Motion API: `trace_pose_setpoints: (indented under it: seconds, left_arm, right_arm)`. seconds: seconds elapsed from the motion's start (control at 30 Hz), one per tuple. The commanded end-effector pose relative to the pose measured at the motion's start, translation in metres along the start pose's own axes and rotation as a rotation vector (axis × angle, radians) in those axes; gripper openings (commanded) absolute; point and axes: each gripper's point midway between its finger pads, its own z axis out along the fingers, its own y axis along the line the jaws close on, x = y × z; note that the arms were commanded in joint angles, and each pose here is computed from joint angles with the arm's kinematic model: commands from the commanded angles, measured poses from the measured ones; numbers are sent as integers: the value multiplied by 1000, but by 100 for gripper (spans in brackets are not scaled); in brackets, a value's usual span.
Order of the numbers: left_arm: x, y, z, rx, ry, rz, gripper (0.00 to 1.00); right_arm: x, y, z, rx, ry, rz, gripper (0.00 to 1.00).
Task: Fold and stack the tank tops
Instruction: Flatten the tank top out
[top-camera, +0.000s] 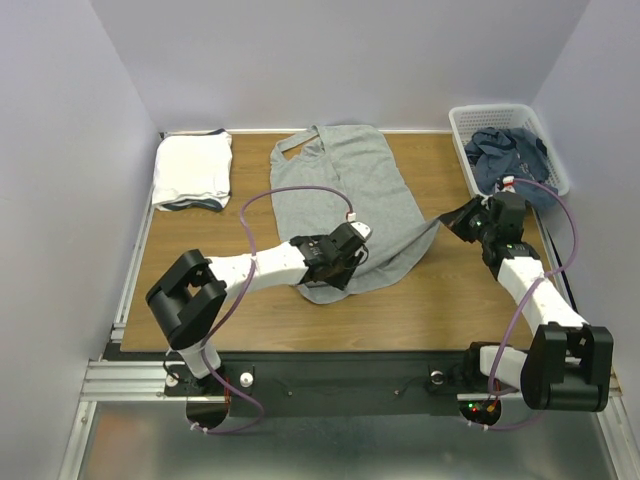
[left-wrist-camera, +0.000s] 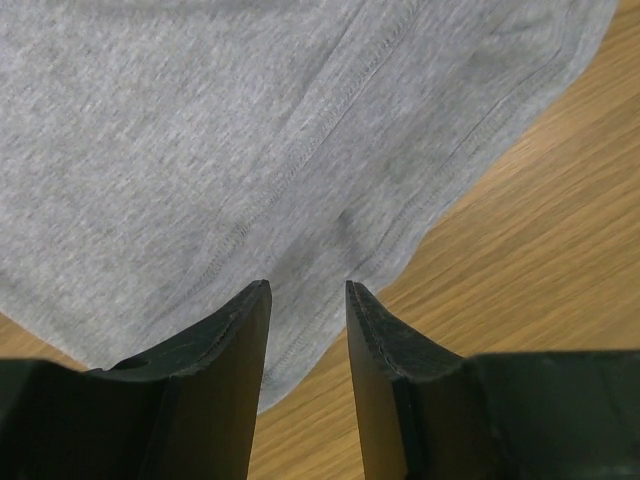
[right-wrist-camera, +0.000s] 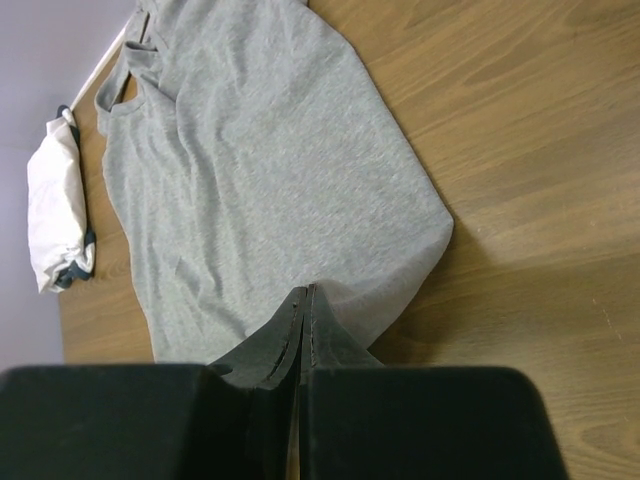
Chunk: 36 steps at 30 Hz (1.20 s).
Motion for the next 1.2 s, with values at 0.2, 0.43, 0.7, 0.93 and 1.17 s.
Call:
trace_pose_setpoints:
  seconds: [0.2, 0.43, 0.7, 0.93, 1.17]
  left_arm:
    - [-13, 13, 2, -138, 9, 168, 47]
    - [-14, 18, 9, -172, 16, 207, 46]
    - [-17, 18, 13, -172, 16, 239, 19]
    - [-32, 29, 12, -201, -16, 205, 0]
    - [-64, 50, 4, -150, -75, 83, 0]
  right_arm:
    - [-8, 6, 2, -32, -23, -29, 1]
    - [-8, 5, 2, -29, -24, -30, 1]
    - [-7, 3, 2, -23, -26, -29, 1]
    - [-9, 2, 3, -17, -30, -26, 1]
    - [-12, 0, 14, -8, -20, -30, 1]
